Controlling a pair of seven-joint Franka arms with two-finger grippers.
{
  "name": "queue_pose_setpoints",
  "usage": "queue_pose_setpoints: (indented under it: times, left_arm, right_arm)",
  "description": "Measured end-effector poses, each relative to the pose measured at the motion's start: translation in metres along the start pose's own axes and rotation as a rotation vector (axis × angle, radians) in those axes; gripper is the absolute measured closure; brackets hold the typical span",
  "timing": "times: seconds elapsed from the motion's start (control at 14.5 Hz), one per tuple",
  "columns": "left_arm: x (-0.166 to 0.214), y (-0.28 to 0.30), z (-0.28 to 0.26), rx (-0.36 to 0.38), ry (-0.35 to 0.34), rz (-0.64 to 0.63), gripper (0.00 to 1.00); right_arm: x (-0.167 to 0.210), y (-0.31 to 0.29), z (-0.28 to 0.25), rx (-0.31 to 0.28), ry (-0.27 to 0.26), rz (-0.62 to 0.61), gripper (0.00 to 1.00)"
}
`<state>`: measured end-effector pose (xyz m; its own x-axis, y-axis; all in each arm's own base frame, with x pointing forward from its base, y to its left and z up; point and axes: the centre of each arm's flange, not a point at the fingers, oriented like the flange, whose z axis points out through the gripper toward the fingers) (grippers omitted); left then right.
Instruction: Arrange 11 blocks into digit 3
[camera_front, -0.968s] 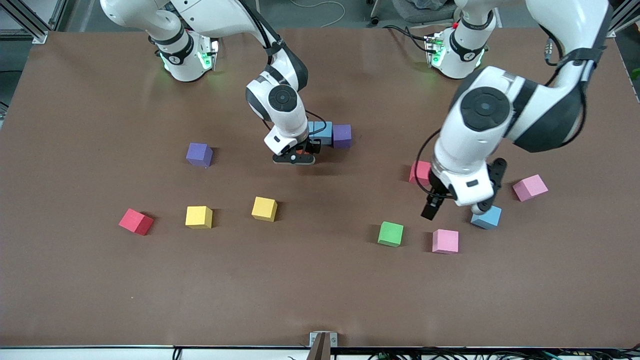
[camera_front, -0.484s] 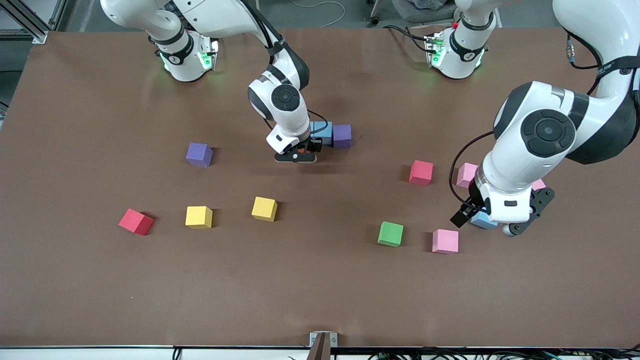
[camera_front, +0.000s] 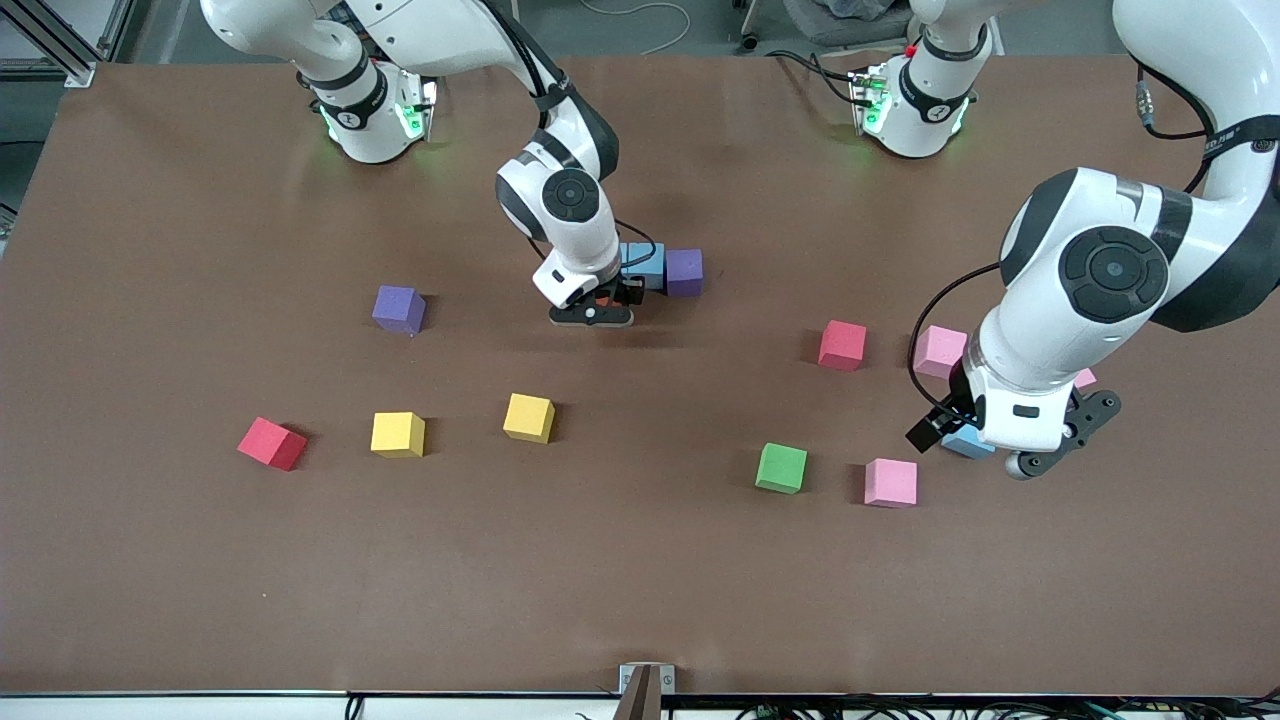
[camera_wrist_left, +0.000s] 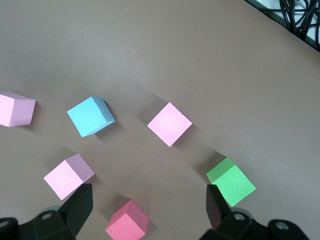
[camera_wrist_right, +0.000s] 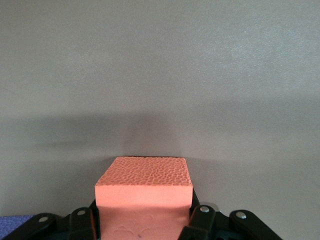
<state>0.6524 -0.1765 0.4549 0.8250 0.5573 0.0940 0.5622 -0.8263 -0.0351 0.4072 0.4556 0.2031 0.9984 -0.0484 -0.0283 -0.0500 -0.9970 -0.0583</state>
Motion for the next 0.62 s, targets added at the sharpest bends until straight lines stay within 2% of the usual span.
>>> queue_pose_setpoints:
  times: [0.62]
  left_arm:
    - [0.022, -0.017, -0.005, -0.005, 0.009, 0.144, 0.00]
  right_arm:
    - [-0.001, 0.000, 0.005, -0.004, -0.003, -0.001, 0.40]
